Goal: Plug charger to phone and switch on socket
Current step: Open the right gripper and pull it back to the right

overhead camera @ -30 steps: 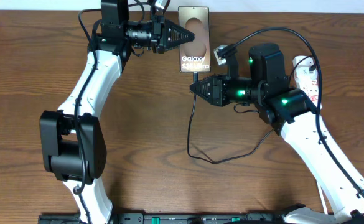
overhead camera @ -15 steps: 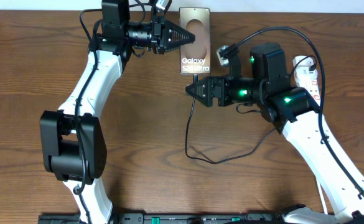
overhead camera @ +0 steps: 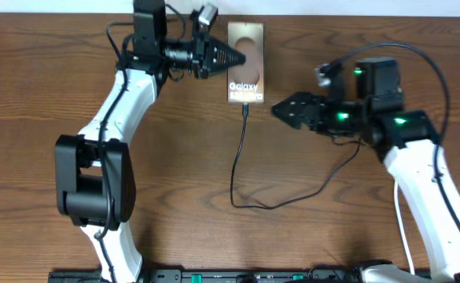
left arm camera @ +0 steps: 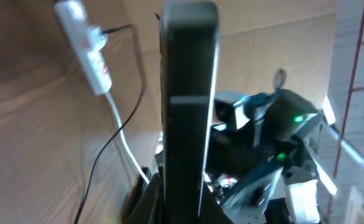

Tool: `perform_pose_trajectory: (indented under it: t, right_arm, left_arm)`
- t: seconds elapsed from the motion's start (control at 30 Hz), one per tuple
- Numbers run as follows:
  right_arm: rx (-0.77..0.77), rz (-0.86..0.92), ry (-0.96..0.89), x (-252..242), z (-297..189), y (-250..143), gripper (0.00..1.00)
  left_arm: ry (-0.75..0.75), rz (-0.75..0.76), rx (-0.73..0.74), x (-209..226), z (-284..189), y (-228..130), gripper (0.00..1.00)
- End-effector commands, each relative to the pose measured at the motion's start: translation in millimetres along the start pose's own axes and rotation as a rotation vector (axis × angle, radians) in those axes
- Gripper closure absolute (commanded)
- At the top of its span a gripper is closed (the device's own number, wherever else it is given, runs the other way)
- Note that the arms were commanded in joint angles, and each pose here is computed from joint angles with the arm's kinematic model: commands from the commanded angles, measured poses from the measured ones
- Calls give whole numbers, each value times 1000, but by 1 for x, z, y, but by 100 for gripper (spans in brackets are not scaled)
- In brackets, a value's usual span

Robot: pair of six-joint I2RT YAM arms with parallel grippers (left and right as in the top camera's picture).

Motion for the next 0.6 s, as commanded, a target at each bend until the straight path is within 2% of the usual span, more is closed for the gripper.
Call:
perform_pose_trajectory:
  t: [0.0, 0.33, 0.57]
  right_arm:
    - [-118, -3, -79, -5, -37, 2, 1]
    - [-119, 17, -134, -18, -56, -5, 1]
    - [-117, 15, -134, -18, -56, -5, 1]
  left_arm:
    - [7, -55, 8, 32, 2, -19, 93]
    - [157, -120, -63, 80, 2, -55, 93]
    - [258, -111, -100, 93, 2, -61, 93]
Point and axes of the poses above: each gripper's point midway between its finger pads, its own z axis out along the fingers, its own x axis along the line the jaws close on, y = z × x, the point moved 10 cm from there along -z, back along the fingers, and after that the axes turned 7 degrees about z, right-handed, at the moved point
